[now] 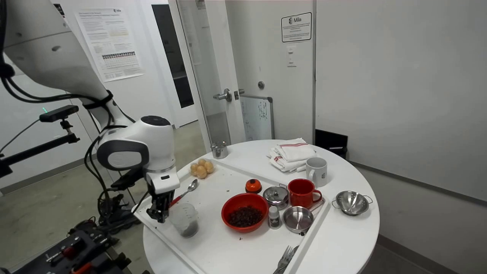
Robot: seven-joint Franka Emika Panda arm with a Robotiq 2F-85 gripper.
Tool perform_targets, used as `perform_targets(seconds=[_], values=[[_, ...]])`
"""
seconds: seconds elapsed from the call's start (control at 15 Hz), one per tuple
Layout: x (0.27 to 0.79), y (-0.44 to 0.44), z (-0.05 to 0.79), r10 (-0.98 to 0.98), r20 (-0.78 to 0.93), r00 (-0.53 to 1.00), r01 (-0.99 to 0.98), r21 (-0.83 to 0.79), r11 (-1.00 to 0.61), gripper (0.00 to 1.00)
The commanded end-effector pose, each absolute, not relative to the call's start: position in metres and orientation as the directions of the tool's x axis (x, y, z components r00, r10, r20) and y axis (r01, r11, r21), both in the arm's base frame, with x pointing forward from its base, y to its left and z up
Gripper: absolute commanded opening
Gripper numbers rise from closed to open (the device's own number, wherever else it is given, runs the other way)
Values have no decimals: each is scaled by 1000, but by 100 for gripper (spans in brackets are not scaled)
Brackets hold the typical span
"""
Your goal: Pour the contents from the clear jar into the orange bowl
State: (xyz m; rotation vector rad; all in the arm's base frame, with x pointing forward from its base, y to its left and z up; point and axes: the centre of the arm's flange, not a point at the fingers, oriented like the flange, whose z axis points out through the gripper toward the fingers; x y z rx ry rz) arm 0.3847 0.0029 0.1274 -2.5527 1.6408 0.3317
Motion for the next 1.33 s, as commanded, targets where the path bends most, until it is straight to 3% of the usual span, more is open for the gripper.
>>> perform_targets(seconds=[0.0, 0.07, 0.13, 0.67, 1.2, 1.27], values=[[395, -3, 120, -901, -231, 367, -914, 92, -396, 11], [396, -4, 118, -905, -228, 359, -916, 100, -388, 11], [398, -6, 116, -910, -228, 345, -920, 109, -376, 47], [403, -13, 128, -915, -281, 288, -938, 112, -329, 99], [396, -49, 221, -839, -480, 255, -967, -136, -216, 100], [411, -42, 192, -864, -439, 246, -969, -75, -237, 100]])
